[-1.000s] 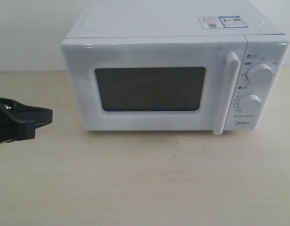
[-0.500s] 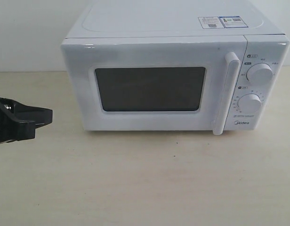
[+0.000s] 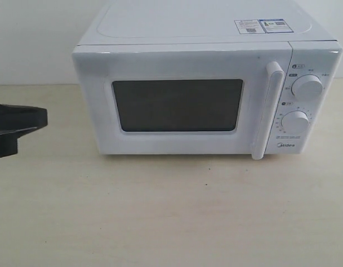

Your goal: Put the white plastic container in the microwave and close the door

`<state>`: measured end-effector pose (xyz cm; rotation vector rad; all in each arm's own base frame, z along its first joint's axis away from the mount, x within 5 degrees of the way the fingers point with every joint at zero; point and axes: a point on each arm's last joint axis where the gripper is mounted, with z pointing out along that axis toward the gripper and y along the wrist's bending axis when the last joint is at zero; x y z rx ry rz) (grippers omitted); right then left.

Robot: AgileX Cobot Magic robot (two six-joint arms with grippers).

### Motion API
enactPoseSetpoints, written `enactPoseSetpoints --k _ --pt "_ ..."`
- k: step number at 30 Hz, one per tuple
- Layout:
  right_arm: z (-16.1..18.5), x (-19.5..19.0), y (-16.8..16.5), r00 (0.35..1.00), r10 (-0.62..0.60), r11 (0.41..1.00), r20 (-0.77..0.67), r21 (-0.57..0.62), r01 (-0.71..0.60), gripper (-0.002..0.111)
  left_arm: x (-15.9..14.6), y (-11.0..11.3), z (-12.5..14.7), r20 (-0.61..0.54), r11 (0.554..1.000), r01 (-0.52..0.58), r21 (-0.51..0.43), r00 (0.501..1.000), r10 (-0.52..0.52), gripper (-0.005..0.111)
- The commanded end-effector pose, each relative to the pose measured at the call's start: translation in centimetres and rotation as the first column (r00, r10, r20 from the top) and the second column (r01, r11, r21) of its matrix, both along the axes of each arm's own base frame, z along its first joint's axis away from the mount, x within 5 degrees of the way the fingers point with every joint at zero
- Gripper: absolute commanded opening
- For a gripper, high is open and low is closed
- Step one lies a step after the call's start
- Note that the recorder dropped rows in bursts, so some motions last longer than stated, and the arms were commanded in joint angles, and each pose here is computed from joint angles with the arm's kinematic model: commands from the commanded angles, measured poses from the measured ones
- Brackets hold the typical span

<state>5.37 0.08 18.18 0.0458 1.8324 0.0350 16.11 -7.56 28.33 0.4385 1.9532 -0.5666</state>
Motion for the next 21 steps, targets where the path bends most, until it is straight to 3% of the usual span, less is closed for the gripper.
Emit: enactPoseSetpoints --k 1,3,6,12,15,16,19,21 --pt "0.1 0.0 0.0 1.000 -0.007 1.000 0.007 -0.002 0.007 0.000 -2.2 1.6 2.4 0.237 0.995 -0.091 0.039 0.968 0.079 0.004" --pt "0.1 0.0 0.0 1.000 -0.007 1.000 0.007 -0.002 0.007 0.000 -3.7 2.8 2.8 0.317 0.985 -0.170 0.010 0.935 0.158 0.004" --pt "0.1 0.0 0.0 1.000 -0.007 1.000 0.007 -0.002 0.007 0.000 -7.1 4.9 2.6 0.423 0.948 -0.300 -0.106 0.849 0.316 0.004" --pt "0.1 0.0 0.0 1.000 -0.007 1.000 0.007 -0.002 0.007 0.000 -12.7 7.0 0.8 0.565 0.864 -0.382 -0.327 0.654 0.503 0.004" --pt "0.1 0.0 0.0 1.000 -0.007 1.000 0.007 -0.002 0.007 0.000 -12.5 7.4 0.5 0.498 0.817 -0.399 -0.416 0.652 0.572 0.004" --pt "0.1 0.0 0.0 1.000 -0.007 1.000 0.014 -0.002 0.007 0.000 -12.5 7.7 0.5 0.452 0.782 -0.404 -0.476 0.650 0.611 0.004" --pt "0.1 0.0 0.0 1.000 -0.008 1.000 0.016 -0.002 0.008 0.000 -11.5 7.7 -0.1 0.248 0.676 -0.401 -0.618 0.717 0.652 0.004" --pt "0.1 0.0 0.0 1.000 -0.008 1.000 0.016 -0.002 0.008 0.000 -11.1 7.2 -0.5 0.178 0.656 -0.382 -0.650 0.763 0.621 0.004"
